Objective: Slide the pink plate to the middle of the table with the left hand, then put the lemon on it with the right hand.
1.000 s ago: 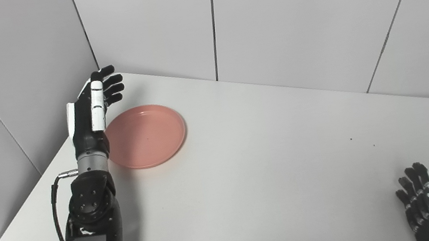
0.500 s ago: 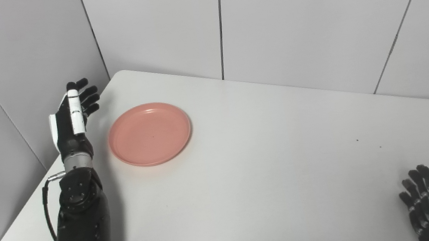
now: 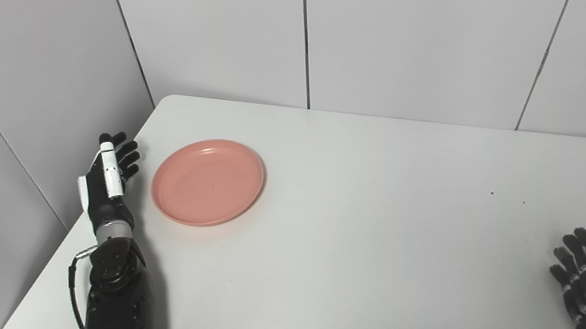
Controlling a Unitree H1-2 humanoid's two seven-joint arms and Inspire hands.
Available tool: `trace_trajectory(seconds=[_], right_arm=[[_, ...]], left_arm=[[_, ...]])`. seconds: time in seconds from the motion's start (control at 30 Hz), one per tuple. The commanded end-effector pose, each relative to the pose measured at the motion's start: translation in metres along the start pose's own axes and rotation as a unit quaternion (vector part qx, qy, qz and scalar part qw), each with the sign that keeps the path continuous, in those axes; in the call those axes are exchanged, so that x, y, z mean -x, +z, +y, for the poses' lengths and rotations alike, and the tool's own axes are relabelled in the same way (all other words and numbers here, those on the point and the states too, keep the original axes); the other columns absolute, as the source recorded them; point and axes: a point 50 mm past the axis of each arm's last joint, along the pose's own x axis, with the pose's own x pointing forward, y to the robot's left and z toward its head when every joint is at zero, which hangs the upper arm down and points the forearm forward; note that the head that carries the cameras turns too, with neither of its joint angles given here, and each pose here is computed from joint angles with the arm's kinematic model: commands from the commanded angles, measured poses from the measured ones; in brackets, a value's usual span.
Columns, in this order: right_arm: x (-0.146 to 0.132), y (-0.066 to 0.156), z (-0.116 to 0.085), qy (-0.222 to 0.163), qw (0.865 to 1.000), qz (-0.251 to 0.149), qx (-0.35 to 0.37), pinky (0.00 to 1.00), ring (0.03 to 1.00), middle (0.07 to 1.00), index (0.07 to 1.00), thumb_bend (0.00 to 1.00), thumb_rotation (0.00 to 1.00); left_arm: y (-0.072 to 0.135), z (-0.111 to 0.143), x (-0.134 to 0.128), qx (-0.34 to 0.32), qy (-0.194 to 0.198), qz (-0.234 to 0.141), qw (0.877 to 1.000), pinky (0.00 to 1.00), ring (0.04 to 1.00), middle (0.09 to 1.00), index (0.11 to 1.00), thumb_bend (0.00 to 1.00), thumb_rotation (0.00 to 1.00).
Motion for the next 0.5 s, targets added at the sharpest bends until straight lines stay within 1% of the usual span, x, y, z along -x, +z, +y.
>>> trace_trajectory(seconds=[0.0, 0.07, 0.17, 0.33, 0.47], right_arm=[[0.002, 0.007, -0.001, 0.000, 1.000, -0.028, 0.000, 1.00, 1.000, 1.000, 1.000, 0.53, 0.88], [0.002, 0.007, -0.001, -0.002, 1.000, -0.027, -0.002, 1.00, 1.000, 1.000, 1.000, 0.54, 0.87], [0.002, 0.008, -0.001, 0.002, 1.000, -0.031, 0.001, 1.00, 1.000, 1.000, 1.000, 0.51, 0.91], [0.003, 0.009, -0.003, -0.001, 1.000, -0.030, 0.003, 1.00, 1.000, 1.000, 1.000, 0.54, 0.89], [0.004, 0.009, -0.004, -0.002, 1.000, -0.030, 0.002, 1.00, 1.000, 1.000, 1.000, 0.52, 0.90]], left_arm=[[0.022, -0.012, -0.013, 0.022, -0.003, -0.045, 0.999, 0.75, 0.749, 0.740, 0.733, 0.47, 1.00], [0.018, -0.015, -0.012, 0.033, -0.010, -0.044, 0.998, 0.75, 0.750, 0.745, 0.738, 0.47, 1.00], [0.012, -0.019, -0.012, 0.043, -0.015, -0.040, 0.998, 0.75, 0.754, 0.748, 0.742, 0.47, 1.00], [0.003, -0.026, -0.006, 0.047, -0.025, -0.032, 0.998, 0.75, 0.757, 0.747, 0.740, 0.48, 1.00], [-0.003, -0.032, 0.001, 0.059, -0.032, -0.026, 0.997, 0.76, 0.758, 0.749, 0.742, 0.48, 1.00]])
